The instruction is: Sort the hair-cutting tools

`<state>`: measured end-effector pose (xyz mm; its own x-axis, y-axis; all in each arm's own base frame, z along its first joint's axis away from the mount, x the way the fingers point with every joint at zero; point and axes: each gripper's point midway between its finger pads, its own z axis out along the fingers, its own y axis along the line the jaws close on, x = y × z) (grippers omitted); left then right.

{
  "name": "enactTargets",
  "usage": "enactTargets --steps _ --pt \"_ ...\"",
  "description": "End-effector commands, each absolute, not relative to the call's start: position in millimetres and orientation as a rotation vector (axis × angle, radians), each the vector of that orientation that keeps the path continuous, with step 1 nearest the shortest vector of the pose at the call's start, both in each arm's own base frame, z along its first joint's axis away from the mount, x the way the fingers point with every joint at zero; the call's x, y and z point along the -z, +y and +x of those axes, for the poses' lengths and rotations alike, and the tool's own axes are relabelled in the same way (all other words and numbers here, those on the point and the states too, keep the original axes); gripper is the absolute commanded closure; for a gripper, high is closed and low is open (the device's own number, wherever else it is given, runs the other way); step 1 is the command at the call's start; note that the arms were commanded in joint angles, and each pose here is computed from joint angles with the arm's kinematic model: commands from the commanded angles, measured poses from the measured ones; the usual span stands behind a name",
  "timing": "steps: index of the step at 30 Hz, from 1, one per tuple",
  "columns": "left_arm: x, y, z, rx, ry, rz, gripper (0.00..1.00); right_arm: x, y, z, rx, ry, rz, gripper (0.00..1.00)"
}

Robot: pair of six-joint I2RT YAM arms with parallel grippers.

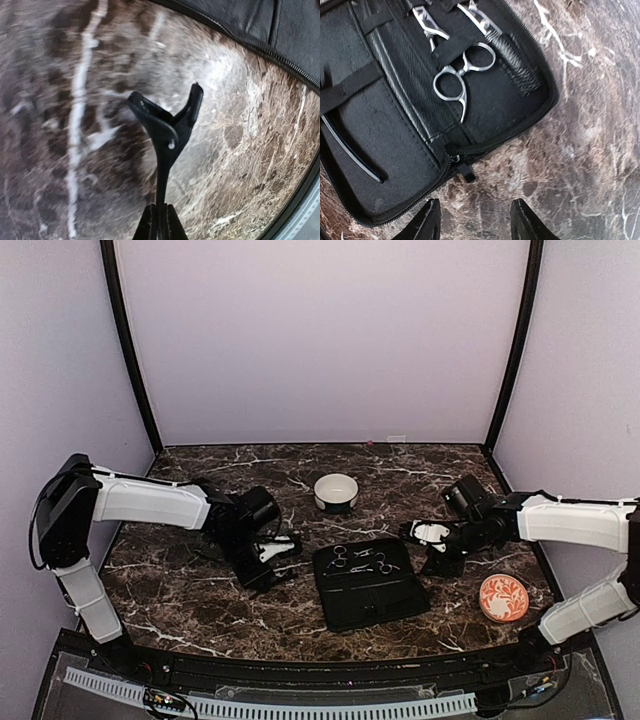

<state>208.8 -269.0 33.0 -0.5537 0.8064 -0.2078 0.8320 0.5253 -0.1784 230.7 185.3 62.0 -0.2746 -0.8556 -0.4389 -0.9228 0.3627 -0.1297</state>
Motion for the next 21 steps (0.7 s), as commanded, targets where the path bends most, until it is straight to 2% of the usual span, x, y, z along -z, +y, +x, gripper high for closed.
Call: enactTargets --steps 1,3,6,11,13,16,17,19,21 --pt "-20 -268 195 0.281 2.638 1.614 1.0 -80 196 241 -0.23 2.157 -1.553 0.53" --pt "-15 -273 192 0.255 2.614 1.661 1.0 -89 199 248 -0.218 2.149 -1.537 0.53" --pt "-10 -279 191 0.198 2.581 1.715 0.92 -106 204 259 -0.197 2.123 -1.52 0.53" --pt "-29 -283 208 0.108 2.51 1.675 0.61 -129 210 266 -0.189 2.07 -1.544 0.54" --pt "-54 -288 219 0.096 2.435 1.632 0.54 -140 217 264 -0.208 2.036 -1.565 0.54" --pt "-108 -294 247 0.049 2.245 1.516 0.48 -152 233 258 -0.231 1.969 -1.623 0.54" --pt "-127 -294 261 0.012 2.184 1.45 0.43 -153 240 256 -0.232 1.946 -1.649 0.54" --pt "-166 -281 302 -0.106 2.093 1.221 0.26 -152 256 252 -0.223 1.895 -1.707 0.55" --pt "-197 -264 338 -0.125 2.079 0.994 0.18 -148 273 249 -0.221 1.863 -1.765 0.58"
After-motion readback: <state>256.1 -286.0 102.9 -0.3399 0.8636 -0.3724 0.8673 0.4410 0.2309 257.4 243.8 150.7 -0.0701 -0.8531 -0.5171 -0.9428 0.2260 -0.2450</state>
